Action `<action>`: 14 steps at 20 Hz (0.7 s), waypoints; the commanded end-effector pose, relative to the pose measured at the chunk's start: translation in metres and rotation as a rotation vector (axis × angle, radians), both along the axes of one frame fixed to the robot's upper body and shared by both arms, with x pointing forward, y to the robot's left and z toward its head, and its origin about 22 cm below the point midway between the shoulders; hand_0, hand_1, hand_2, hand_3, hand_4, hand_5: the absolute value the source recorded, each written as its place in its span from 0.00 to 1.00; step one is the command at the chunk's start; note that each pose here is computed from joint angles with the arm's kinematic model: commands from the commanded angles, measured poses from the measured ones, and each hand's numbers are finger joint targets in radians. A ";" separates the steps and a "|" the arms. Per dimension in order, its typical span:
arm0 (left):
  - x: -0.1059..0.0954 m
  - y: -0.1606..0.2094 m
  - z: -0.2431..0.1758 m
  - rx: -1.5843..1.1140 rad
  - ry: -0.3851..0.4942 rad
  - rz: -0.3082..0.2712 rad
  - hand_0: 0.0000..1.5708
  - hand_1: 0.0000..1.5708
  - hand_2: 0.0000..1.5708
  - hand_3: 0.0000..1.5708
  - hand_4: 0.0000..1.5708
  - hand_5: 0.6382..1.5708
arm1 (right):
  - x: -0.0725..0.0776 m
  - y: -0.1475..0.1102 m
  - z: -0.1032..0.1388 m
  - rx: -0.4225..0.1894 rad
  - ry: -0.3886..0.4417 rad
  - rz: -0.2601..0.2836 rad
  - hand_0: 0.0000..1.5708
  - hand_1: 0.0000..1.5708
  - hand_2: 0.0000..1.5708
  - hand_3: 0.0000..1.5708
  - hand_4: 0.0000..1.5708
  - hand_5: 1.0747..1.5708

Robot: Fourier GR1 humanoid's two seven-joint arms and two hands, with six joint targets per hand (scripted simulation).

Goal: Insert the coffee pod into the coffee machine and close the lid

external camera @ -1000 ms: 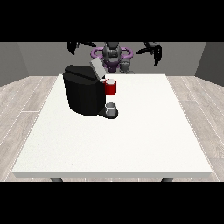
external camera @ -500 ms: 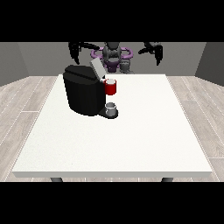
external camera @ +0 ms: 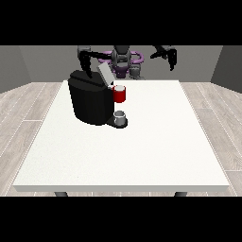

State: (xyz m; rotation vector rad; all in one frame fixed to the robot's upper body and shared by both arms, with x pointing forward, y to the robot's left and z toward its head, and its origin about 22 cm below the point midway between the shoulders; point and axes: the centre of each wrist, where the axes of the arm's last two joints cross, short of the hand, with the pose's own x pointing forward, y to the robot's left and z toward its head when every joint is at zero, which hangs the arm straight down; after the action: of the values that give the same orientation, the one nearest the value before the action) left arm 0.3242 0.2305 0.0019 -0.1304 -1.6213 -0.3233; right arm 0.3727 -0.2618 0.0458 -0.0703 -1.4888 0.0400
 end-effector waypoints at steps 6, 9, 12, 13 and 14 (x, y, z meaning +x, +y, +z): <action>-0.018 0.012 0.009 -0.005 -0.041 0.064 0.00 0.00 0.00 0.00 0.24 1.00 | 0.022 0.042 0.032 -0.053 -0.038 0.084 0.00 0.00 0.00 0.00 0.00 1.00; -0.024 0.011 0.011 0.019 -0.041 0.076 0.00 0.00 0.00 0.00 0.24 1.00 | 0.016 0.047 0.013 -0.045 -0.064 0.131 0.00 0.00 0.00 0.00 0.00 1.00; -0.025 0.030 0.029 0.002 -0.063 0.057 0.00 0.00 0.00 0.00 0.20 1.00 | 0.027 0.040 0.033 -0.057 -0.069 0.107 0.00 0.00 0.00 0.00 0.08 1.00; -0.020 0.019 0.025 0.037 -0.078 0.111 0.00 0.00 0.00 0.00 0.20 1.00 | 0.027 0.049 0.037 -0.048 -0.079 0.142 0.00 0.00 0.00 0.00 0.13 1.00; -0.023 0.029 0.021 0.027 -0.123 0.094 0.00 0.00 0.00 0.00 0.21 1.00 | 0.032 0.047 0.047 -0.077 -0.139 0.151 0.00 0.00 0.00 0.00 0.10 1.00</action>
State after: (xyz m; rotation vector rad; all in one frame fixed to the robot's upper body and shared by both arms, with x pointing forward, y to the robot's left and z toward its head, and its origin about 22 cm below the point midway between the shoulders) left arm 0.3036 0.2541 0.0222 -0.0461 -1.6885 -0.2801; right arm 0.3960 -0.2205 0.0776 -0.0215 -1.5898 0.1739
